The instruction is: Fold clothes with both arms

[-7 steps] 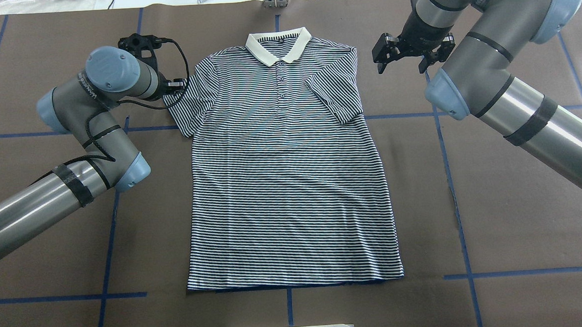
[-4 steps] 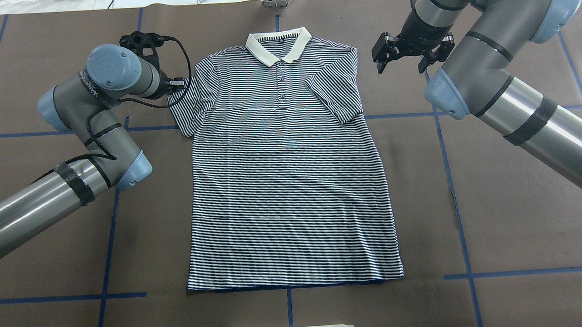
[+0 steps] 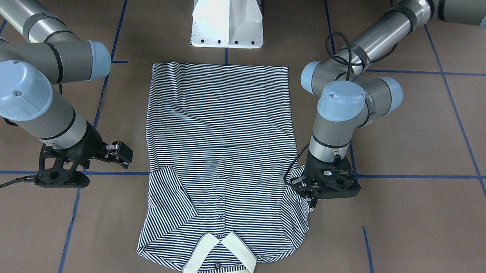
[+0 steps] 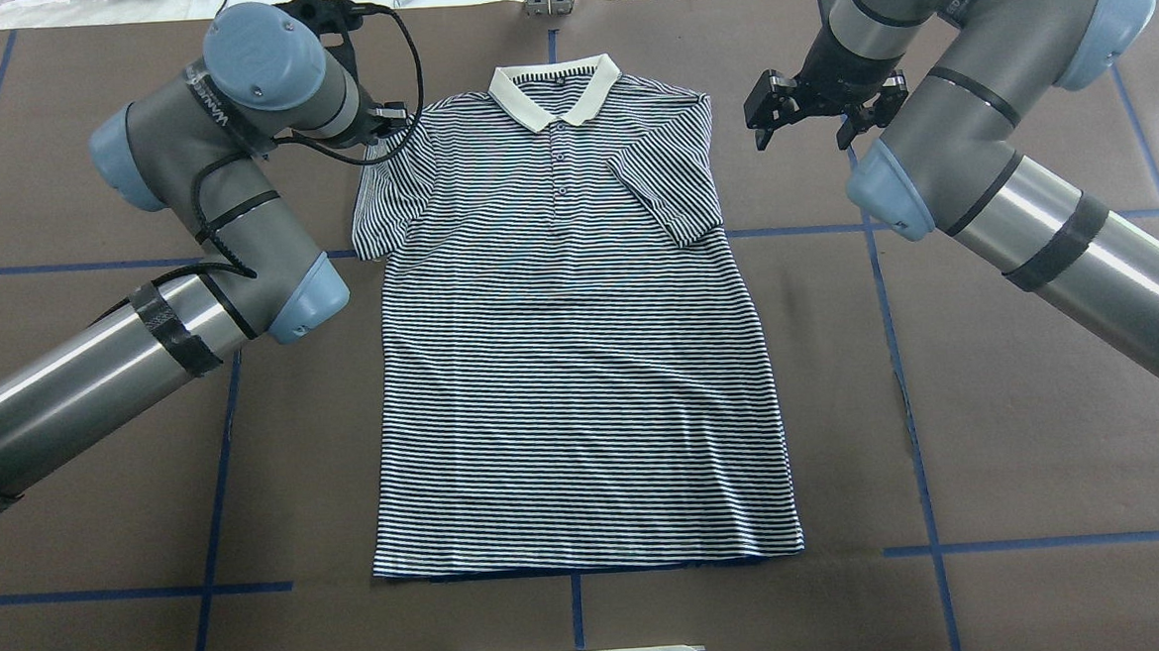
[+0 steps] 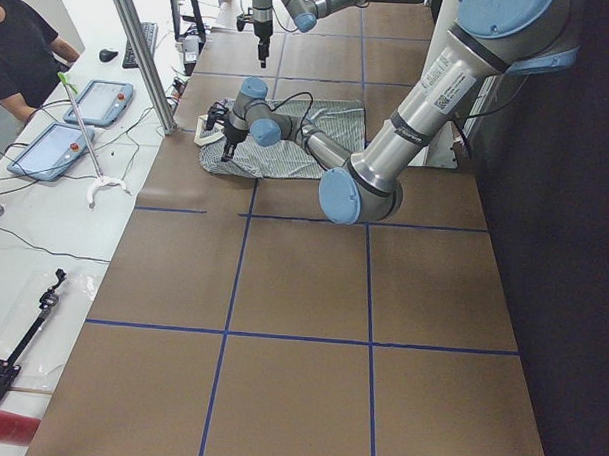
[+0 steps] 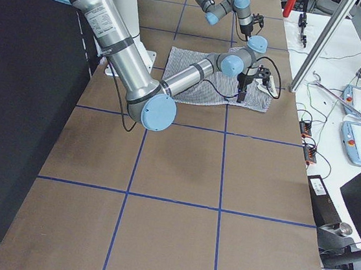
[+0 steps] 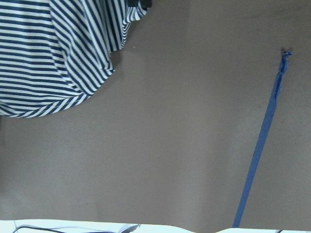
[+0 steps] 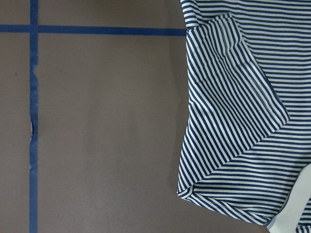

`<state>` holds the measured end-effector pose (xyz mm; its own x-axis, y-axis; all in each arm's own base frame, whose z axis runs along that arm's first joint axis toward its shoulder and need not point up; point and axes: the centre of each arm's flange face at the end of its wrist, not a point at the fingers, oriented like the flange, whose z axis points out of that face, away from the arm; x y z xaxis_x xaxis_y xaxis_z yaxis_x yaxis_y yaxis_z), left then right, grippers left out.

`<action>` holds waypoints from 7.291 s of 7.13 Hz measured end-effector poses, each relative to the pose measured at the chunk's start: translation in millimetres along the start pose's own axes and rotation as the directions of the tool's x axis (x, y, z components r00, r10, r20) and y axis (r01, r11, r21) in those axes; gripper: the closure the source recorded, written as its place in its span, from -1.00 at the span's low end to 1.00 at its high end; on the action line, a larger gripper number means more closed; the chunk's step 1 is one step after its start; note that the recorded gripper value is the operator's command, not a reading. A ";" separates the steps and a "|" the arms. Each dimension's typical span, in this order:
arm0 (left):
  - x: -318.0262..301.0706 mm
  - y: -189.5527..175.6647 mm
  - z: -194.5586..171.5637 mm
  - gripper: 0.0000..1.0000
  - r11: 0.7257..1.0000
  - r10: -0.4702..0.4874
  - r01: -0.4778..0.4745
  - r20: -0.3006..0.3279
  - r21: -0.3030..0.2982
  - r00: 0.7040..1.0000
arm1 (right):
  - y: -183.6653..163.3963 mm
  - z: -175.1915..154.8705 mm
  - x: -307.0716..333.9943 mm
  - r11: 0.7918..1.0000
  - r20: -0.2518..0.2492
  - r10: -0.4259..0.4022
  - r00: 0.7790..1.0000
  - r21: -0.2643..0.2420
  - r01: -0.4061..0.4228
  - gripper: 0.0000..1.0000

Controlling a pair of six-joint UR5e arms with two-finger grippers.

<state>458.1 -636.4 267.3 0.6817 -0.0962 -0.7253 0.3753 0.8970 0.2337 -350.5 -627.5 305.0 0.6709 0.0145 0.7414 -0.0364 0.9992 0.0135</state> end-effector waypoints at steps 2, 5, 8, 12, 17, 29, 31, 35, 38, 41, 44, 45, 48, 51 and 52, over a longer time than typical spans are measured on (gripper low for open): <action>53.1 19.6 1.6 1.00 0.996 -0.079 0.078 -0.032 -0.032 0.996 | -0.2 1.4 1.6 1.000 -0.002 0.003 1.000 -0.002 -0.003 -1.00; 93.4 8.9 49.3 -0.99 0.989 -0.147 0.147 -0.096 -0.002 0.985 | 0.6 3.0 0.1 1.000 -0.003 0.002 1.000 -0.004 -0.002 -1.00; 97.3 4.0 44.5 -1.00 0.989 -0.137 0.143 -0.123 0.045 0.983 | 1.1 3.2 -1.9 1.000 -0.002 0.001 1.000 -0.005 -0.001 -1.00; 53.3 41.9 -21.0 -1.00 0.997 -0.067 0.059 -0.143 -0.056 0.987 | 56.8 12.8 -4.4 0.998 0.023 0.066 0.998 -0.007 -0.066 -1.00; -20.0 135.4 -124.2 -1.00 0.986 0.062 -0.083 -0.150 -0.143 0.987 | 303.5 84.0 2.8 0.983 0.086 0.160 0.983 0.073 -0.167 -1.00; -17.8 146.4 -138.9 -1.00 0.984 0.068 -0.094 -0.170 -0.150 0.983 | 413.5 133.1 -22.6 0.992 -0.025 0.112 0.993 0.068 -0.110 1.00; -17.5 147.0 -139.7 -1.00 0.984 0.069 -0.095 -0.172 -0.151 0.983 | 412.7 129.2 -23.6 0.991 -0.026 0.114 0.993 0.072 -0.112 1.00; -16.8 148.9 -136.5 -1.00 0.983 0.070 -0.096 -0.169 -0.156 0.983 | 413.5 125.7 -26.1 0.991 -0.020 0.112 0.993 0.070 -0.111 1.00; -17.7 171.9 -129.3 -1.00 0.973 -0.032 -0.004 -0.150 -0.232 0.988 | 413.0 118.4 -27.8 0.991 -0.007 0.113 0.994 0.069 -0.112 1.00; -7.7 306.7 -127.1 -1.00 0.919 -0.205 0.186 -0.018 -0.349 0.979 | 411.9 102.0 -33.7 0.991 0.026 0.112 0.993 0.067 -0.113 1.00; -9.2 375.1 -127.1 -1.00 0.902 -0.206 0.230 0.104 -0.365 0.973 | 412.0 97.7 -38.3 0.992 0.039 0.111 0.993 0.060 -0.113 1.00; -10.4 384.0 -119.4 -1.00 0.904 -0.201 0.233 0.125 -0.358 0.972 | 412.8 97.4 -39.9 0.992 0.042 0.110 0.993 0.056 -0.112 1.00; -16.1 396.0 -96.5 -0.94 0.907 -0.187 0.236 0.170 -0.347 0.968 | 413.0 97.0 -40.8 0.992 0.043 0.110 0.993 0.054 -0.112 1.00; -16.2 402.9 -94.8 -0.23 0.904 -0.193 0.246 0.179 -0.351 0.965 | 411.4 94.4 -40.7 0.992 0.048 0.112 0.993 0.058 -0.114 1.00; -16.0 403.4 -95.2 0.34 0.903 -0.194 0.247 0.179 -0.352 0.965 | 411.3 93.2 -40.7 0.992 0.050 0.112 0.993 0.058 -0.114 1.00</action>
<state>538.9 -231.9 311.5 0.6970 -0.3439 -0.6292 0.2859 0.9380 -0.1960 -461.8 -220.5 342.9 0.6251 0.1241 0.7706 -0.1561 0.9872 -0.0324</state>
